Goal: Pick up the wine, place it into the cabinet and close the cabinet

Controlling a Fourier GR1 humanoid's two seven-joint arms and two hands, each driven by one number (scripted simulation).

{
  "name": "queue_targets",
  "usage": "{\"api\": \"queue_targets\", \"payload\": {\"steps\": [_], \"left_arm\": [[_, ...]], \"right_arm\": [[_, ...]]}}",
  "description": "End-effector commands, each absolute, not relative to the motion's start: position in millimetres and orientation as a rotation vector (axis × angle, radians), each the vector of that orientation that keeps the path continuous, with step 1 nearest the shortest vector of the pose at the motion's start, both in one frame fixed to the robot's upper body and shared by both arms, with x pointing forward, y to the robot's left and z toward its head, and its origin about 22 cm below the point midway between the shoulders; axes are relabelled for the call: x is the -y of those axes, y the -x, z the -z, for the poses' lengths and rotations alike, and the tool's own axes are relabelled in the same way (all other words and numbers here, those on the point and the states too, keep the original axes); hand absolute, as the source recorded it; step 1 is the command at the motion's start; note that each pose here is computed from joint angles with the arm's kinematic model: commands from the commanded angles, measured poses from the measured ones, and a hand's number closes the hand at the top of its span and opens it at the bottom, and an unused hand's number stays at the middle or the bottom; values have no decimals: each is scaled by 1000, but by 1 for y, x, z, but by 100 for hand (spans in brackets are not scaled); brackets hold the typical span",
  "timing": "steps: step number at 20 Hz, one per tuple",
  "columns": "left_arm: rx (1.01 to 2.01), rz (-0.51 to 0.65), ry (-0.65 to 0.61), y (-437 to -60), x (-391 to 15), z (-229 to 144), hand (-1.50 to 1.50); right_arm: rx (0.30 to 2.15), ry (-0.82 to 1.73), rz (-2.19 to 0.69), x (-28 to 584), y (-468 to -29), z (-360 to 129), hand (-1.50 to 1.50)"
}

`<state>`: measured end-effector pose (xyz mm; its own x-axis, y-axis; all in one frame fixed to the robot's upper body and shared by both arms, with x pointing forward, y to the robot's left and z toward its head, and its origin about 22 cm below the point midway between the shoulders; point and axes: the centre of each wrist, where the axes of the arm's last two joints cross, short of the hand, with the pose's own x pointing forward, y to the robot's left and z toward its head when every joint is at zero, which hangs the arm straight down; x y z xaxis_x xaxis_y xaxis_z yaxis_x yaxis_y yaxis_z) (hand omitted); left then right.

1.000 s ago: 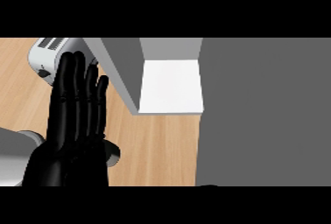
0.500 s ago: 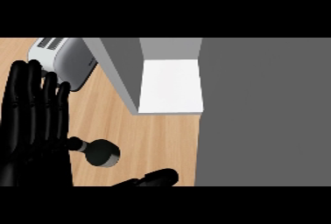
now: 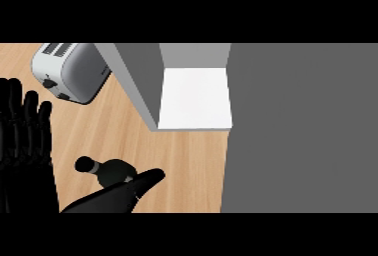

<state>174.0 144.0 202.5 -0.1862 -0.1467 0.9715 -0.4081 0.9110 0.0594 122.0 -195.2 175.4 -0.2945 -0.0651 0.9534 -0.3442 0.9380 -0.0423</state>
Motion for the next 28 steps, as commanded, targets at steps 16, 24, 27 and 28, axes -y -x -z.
{"api": "queue_targets", "payload": {"steps": [16, 24, 27, 28], "left_arm": [[1595, -309, -352, -163, -186, -142, -150], [1573, -264, -316, -174, -212, -103, -150], [1540, -263, -291, -168, -207, -82, -150], [1531, -284, -314, -173, -218, -72, -150]], "right_arm": [[1948, -350, -289, 205, -78, -214, -150], [1950, -374, -251, 202, -84, -213, -150], [1944, -342, -292, 206, -72, -217, -150], [1949, -332, -283, 206, -73, -215, -150]]}}
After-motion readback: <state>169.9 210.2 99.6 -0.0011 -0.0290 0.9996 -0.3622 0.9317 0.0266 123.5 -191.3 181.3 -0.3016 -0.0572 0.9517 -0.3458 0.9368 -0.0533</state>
